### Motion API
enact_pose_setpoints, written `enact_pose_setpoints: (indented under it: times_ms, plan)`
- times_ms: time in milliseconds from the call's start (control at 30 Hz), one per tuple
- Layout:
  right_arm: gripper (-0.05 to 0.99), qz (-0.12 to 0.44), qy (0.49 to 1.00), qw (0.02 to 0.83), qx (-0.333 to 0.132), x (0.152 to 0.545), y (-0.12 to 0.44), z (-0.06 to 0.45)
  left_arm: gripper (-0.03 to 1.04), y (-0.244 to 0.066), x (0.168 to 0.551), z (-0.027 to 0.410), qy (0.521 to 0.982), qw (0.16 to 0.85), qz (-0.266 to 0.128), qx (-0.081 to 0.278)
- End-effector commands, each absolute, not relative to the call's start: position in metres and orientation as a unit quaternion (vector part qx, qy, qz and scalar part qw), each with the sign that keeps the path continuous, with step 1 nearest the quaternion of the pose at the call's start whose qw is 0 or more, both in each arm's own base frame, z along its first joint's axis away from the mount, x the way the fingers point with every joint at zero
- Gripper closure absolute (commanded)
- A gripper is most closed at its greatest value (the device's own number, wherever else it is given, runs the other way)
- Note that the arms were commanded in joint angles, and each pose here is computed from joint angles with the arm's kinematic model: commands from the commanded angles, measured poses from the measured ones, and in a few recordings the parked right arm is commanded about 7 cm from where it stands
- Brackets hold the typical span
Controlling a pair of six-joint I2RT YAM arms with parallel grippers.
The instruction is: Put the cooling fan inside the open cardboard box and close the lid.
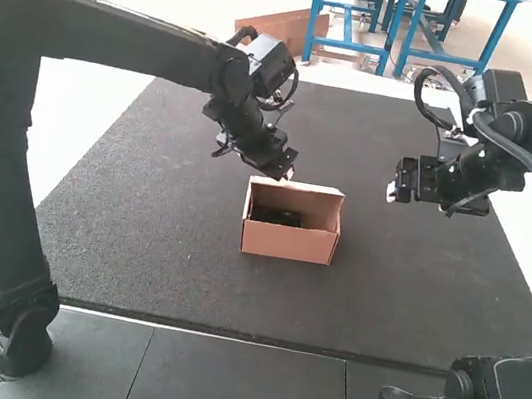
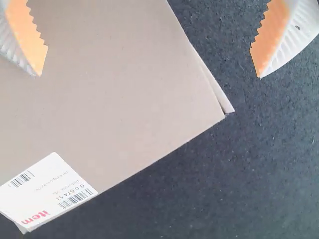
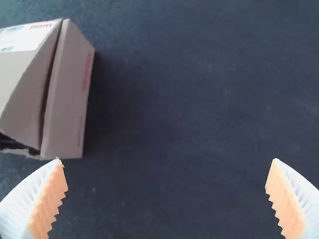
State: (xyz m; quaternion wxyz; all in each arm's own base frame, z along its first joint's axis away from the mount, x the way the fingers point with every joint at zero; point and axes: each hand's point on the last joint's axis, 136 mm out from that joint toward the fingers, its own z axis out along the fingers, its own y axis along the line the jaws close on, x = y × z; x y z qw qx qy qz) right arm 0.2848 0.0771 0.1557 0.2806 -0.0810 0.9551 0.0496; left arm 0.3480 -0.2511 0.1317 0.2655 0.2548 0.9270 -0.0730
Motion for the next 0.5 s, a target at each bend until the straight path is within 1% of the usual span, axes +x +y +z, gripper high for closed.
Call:
enact_pose_setpoints:
  times_ms: [0,233,467]
  plan:
    - [0.02,0.043,0.954,0.29,-0.059,0.288,0.067,0.162,0.04,-0.259,0.335,0.131,0.925,0.258,-0.086,0.267]
    - [0.02,0.042,0.956,0.284,-0.06,0.285,0.066,0.16,0.04,-0.259,0.311,0.106,0.927,0.227,-0.086,0.286]
    - [0.02,0.042,0.957,0.281,-0.063,0.284,0.068,0.158,0.04,-0.252,0.305,0.081,0.928,0.224,-0.085,0.284]
